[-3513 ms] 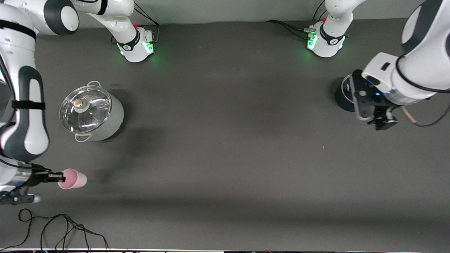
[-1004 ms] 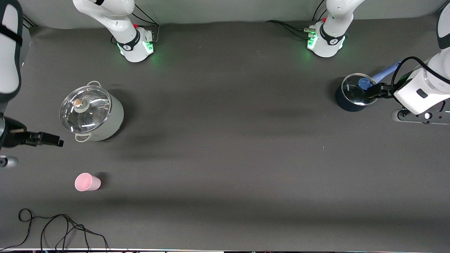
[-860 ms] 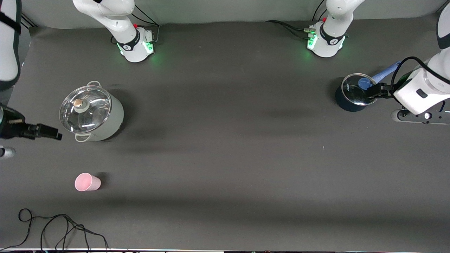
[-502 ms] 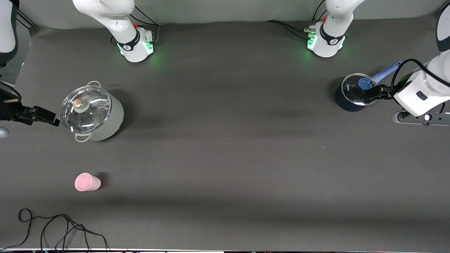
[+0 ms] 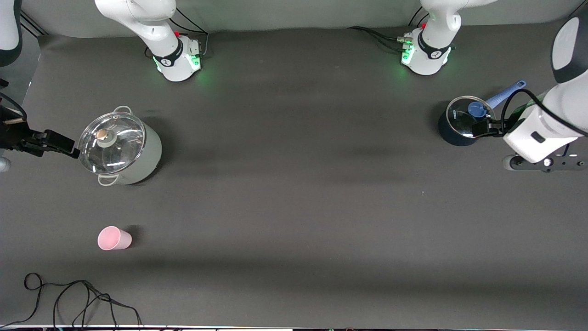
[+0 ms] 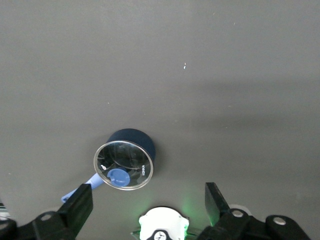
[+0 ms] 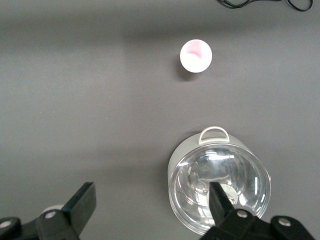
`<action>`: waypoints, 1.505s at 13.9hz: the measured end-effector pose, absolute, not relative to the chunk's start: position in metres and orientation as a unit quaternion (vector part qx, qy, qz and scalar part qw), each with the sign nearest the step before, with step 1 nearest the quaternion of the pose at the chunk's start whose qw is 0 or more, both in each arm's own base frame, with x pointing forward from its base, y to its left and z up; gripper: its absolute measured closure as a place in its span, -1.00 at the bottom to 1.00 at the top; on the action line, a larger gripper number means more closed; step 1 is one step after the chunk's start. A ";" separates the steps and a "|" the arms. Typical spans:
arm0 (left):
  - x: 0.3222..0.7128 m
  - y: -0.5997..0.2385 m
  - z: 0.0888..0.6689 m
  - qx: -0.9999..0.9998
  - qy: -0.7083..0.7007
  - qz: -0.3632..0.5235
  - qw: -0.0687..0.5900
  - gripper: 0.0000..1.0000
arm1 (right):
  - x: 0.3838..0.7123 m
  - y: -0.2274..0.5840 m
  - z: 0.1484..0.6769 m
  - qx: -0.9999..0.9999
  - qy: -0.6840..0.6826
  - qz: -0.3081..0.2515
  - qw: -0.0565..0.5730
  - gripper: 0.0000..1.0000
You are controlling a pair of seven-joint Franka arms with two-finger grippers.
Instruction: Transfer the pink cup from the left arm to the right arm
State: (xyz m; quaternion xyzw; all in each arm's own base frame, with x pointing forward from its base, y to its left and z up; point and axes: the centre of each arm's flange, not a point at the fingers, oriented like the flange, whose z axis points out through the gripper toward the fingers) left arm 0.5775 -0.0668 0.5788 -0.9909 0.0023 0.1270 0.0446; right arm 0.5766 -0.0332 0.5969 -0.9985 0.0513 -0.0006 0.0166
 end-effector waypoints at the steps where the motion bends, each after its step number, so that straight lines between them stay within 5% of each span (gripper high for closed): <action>1: 0.575 -0.061 0.586 -0.992 -0.008 0.122 0.040 -1.00 | 0.576 -0.033 0.598 -0.999 0.051 -0.001 0.017 -1.00; 11: 0.536 -0.018 0.577 -0.997 0.022 0.064 0.020 -1.00 | 0.570 -0.022 0.599 -0.999 0.031 0.017 0.017 -1.00; 21: 0.547 0.004 0.576 -0.997 0.068 0.019 0.013 -1.00 | 0.568 -0.029 0.598 -1.000 0.010 0.023 0.004 -1.00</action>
